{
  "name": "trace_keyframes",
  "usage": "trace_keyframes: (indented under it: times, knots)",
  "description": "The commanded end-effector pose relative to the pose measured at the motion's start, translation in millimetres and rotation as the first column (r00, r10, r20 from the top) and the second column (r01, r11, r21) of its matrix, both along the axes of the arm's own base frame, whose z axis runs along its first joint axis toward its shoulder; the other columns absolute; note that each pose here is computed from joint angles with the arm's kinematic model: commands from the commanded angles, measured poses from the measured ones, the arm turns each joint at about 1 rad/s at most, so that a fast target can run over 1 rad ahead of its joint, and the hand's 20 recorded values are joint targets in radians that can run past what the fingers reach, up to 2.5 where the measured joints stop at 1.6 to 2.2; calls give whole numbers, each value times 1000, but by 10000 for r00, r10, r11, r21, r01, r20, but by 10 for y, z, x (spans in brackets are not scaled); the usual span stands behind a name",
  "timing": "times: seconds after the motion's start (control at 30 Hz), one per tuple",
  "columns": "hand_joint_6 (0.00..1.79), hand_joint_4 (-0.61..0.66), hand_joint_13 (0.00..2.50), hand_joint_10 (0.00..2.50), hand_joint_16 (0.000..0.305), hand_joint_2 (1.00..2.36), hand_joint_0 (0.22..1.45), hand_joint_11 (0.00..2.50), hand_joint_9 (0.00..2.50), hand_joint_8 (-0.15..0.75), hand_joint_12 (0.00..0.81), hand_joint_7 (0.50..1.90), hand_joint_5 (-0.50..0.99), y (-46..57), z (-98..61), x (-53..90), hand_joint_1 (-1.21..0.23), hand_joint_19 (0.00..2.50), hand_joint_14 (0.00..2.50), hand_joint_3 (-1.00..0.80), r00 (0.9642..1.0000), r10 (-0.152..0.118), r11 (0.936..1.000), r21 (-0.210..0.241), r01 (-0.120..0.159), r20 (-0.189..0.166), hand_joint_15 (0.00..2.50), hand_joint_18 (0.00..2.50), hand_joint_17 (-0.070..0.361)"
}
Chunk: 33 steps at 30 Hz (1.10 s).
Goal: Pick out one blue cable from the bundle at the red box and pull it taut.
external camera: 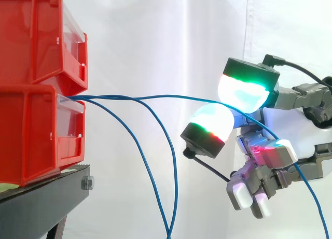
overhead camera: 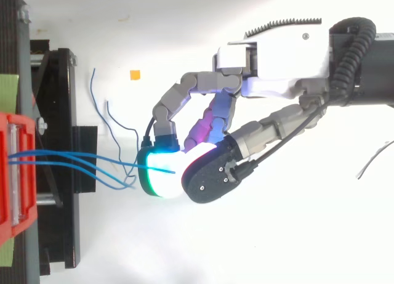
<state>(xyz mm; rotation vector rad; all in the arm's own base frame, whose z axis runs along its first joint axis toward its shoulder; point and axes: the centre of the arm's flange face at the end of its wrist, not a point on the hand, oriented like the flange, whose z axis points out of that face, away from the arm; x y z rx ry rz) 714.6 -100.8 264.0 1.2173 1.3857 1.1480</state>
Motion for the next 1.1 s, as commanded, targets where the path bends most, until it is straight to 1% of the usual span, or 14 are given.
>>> trace_keyframes:
  times: [0.0, 0.13, 0.23, 0.27, 0.3, 0.4, 0.5, 0.63, 0.67, 0.77, 0.83, 0.93, 1.0, 1.07]
  knots:
    - [805, -83, 888, 21, 50, 1014, 583, 483, 1370, 291, 348, 905, -16, -6, -1, -2, -611, 579, 15, -231, 10000, -3, 10000, -2, 3, -12, 364, 835, 113]
    - [802, -108, 906, 19, 50, 1016, 581, 496, 1383, 287, 345, 904, -12, -3, 0, -1, -646, 575, 14, -205, 10000, 25, 10000, 18, -25, 2, 370, 855, 112]
    - [805, -141, 911, 21, 48, 1017, 582, 486, 1336, 276, 342, 924, -14, 0, 0, -1, -664, 578, 14, -191, 10000, 56, 10000, 22, -56, 2, 375, 855, 109]
    - [832, -156, 920, 19, 47, 1018, 584, 500, 1305, 269, 336, 898, -27, 22, 1, 4, -670, 583, 17, -178, 10000, 88, 10000, 8, -88, 19, 393, 856, 105]
    - [844, -160, 921, 19, 45, 1020, 583, 510, 1299, 269, 328, 890, -32, 22, 3, 6, -678, 588, 16, -168, 10000, 88, 10000, 8, -88, 34, 402, 847, 102]
    - [857, -156, 924, 20, 45, 1022, 580, 531, 1294, 272, 329, 875, -36, 23, 9, 14, -689, 584, 16, -159, 9999, 88, 10000, 11, -89, 110, 404, 849, 101]
    - [864, -156, 939, 22, 45, 1022, 579, 536, 1299, 272, 326, 896, -37, 23, 9, 14, -702, 593, 16, -149, 9999, 86, 10000, 26, -87, 109, 421, 852, 101]
    - [874, -159, 955, 21, 46, 1023, 578, 548, 1311, 274, 330, 863, -36, 12, 7, 9, -717, 595, 16, -139, 9999, 71, 10000, 25, -71, 79, 424, 874, 102]
    - [874, -156, 959, 22, 46, 1021, 578, 543, 1315, 270, 335, 860, -35, 19, 9, 12, -725, 592, 16, -138, 9998, 147, 9999, 35, -148, 109, 418, 880, 103]
    - [874, -147, 967, 20, 47, 1020, 575, 537, 1322, 279, 340, 855, -35, 19, 9, 12, -732, 585, 16, -134, 9998, 147, 9999, 35, -148, 109, 421, 892, 107]
    - [873, -142, 967, 22, 48, 1019, 574, 539, 1321, 279, 339, 847, -37, 19, 11, 14, -732, 584, 16, -152, 9998, 149, 9999, 20, -149, 126, 418, 889, 107]
    - [872, -122, 940, 23, 45, 1022, 557, 558, 1313, 266, 330, 857, -47, 19, 11, 14, -687, 609, 17, -195, 9998, 149, 9999, 20, -149, 126, 432, 840, 101]
    - [871, -110, 937, 23, 45, 1017, 551, 549, 1315, 268, 333, 841, -48, 19, 9, 12, -653, 616, 17, -294, 9998, 149, 9999, 20, -149, 110, 429, 846, 102]
    - [870, -103, 936, 21, 46, 1013, 545, 551, 1319, 270, 335, 837, -48, 19, 9, 12, -635, 607, 18, -352, 9998, 147, 9999, 35, -148, 109, 429, 847, 104]
